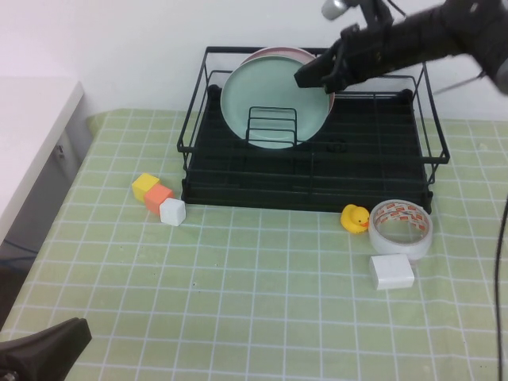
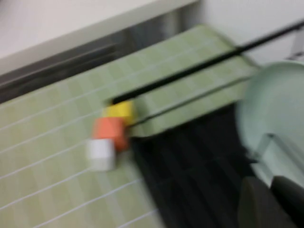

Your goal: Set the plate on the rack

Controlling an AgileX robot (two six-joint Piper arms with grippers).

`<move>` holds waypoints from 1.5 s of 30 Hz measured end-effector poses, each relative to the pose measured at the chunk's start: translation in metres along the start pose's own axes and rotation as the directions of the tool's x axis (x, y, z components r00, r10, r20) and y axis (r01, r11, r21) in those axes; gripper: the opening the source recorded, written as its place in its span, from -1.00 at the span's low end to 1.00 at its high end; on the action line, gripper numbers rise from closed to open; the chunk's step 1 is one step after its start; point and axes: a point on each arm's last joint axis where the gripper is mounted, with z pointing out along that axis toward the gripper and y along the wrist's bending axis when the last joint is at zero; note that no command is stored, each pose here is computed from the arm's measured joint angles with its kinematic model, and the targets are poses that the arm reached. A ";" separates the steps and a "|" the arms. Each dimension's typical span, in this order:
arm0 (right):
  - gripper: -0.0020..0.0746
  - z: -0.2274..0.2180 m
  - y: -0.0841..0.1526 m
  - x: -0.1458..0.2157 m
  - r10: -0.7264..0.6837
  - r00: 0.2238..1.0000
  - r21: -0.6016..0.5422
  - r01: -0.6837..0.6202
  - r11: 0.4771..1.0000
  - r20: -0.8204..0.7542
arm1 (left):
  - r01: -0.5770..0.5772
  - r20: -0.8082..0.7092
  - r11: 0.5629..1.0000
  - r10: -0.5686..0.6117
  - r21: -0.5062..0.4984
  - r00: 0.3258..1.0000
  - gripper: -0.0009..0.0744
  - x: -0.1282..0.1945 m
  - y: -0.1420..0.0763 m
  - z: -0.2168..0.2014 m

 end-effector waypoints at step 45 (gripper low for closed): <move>-0.93 -0.386 0.379 -0.064 -0.421 0.859 0.148 0.394 0.907 0.292 | 0.032 -0.011 0.999 -0.031 0.037 0.999 -0.98 0.001 -0.003 0.000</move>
